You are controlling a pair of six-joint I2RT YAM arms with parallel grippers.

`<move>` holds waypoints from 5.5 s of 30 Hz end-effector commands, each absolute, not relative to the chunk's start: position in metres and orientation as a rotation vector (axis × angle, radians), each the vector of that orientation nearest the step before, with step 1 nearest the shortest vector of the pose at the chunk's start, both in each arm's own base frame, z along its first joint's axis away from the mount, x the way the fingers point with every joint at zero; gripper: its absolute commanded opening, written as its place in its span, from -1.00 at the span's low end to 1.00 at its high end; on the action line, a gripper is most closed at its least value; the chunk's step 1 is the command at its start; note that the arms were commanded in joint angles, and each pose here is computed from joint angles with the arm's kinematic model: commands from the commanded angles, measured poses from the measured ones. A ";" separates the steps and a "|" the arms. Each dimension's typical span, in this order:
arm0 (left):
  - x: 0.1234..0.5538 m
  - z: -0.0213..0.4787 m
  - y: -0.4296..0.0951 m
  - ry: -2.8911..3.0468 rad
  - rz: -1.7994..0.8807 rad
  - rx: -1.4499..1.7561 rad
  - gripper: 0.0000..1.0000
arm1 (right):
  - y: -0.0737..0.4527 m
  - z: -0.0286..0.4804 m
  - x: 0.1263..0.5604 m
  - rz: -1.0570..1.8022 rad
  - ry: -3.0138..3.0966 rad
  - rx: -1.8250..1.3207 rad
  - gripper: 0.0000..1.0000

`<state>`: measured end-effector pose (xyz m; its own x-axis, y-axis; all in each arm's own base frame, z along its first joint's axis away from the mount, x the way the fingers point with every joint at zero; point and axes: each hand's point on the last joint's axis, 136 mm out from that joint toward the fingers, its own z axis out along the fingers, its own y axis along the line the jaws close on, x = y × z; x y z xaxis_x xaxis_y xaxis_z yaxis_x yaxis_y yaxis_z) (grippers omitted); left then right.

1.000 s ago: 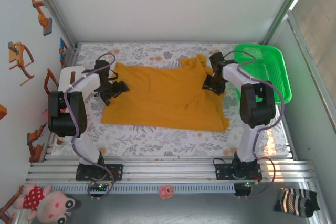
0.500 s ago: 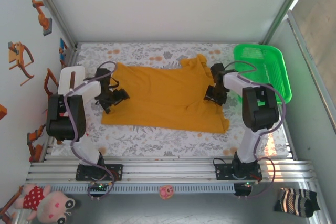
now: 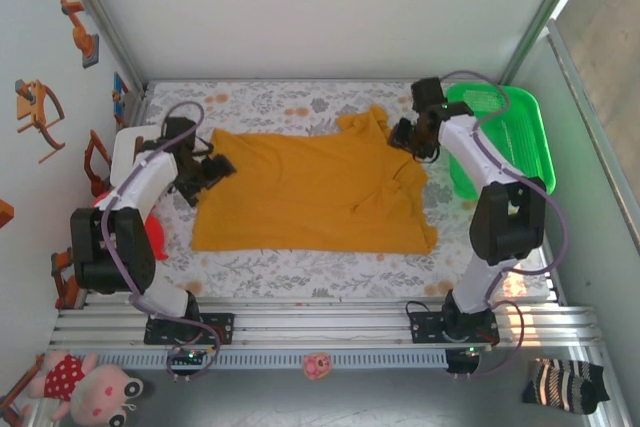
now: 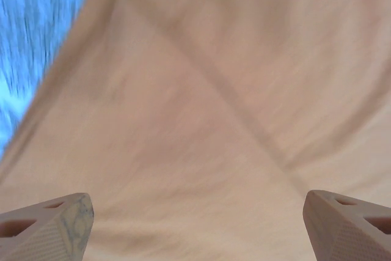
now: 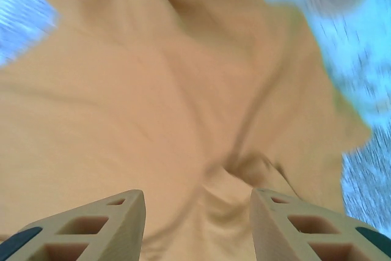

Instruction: Fold the inside-out t-shirt

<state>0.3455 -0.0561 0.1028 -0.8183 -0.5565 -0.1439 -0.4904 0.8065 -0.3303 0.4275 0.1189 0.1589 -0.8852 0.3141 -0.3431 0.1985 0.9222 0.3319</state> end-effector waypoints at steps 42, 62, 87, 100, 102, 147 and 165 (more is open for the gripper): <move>0.545 0.049 -0.052 2.727 -0.589 -0.768 -1.00 | 0.151 0.093 0.600 0.760 2.571 0.475 -0.02; 0.537 0.086 -0.052 2.629 -0.673 -0.767 -1.00 | 0.155 0.052 0.634 0.818 2.521 0.665 0.35; 0.547 0.101 -0.034 2.568 -0.733 -0.796 -1.00 | 0.121 0.179 0.650 1.124 2.223 0.607 -1.00; 0.545 0.114 -0.046 2.496 -0.875 -0.826 -1.00 | 0.118 0.198 0.602 1.098 2.234 0.557 -1.00; 0.545 0.112 -0.046 2.499 -0.876 -0.827 -1.00 | 0.118 0.193 0.597 1.098 2.244 0.564 -1.00; 0.460 0.120 -0.063 2.509 -0.896 -0.935 0.55 | 0.109 0.129 0.407 0.563 2.670 0.312 -0.11; 0.455 0.040 -0.082 2.696 -0.819 -0.935 0.56 | 0.136 0.079 0.465 0.562 2.755 0.290 -0.27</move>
<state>0.4643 -0.0854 0.0567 -0.7793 -0.6266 0.0011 -0.5100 0.6333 -0.5822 0.4615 0.1269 0.0776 -0.9210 0.2886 -0.2616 0.1648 0.8972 0.4098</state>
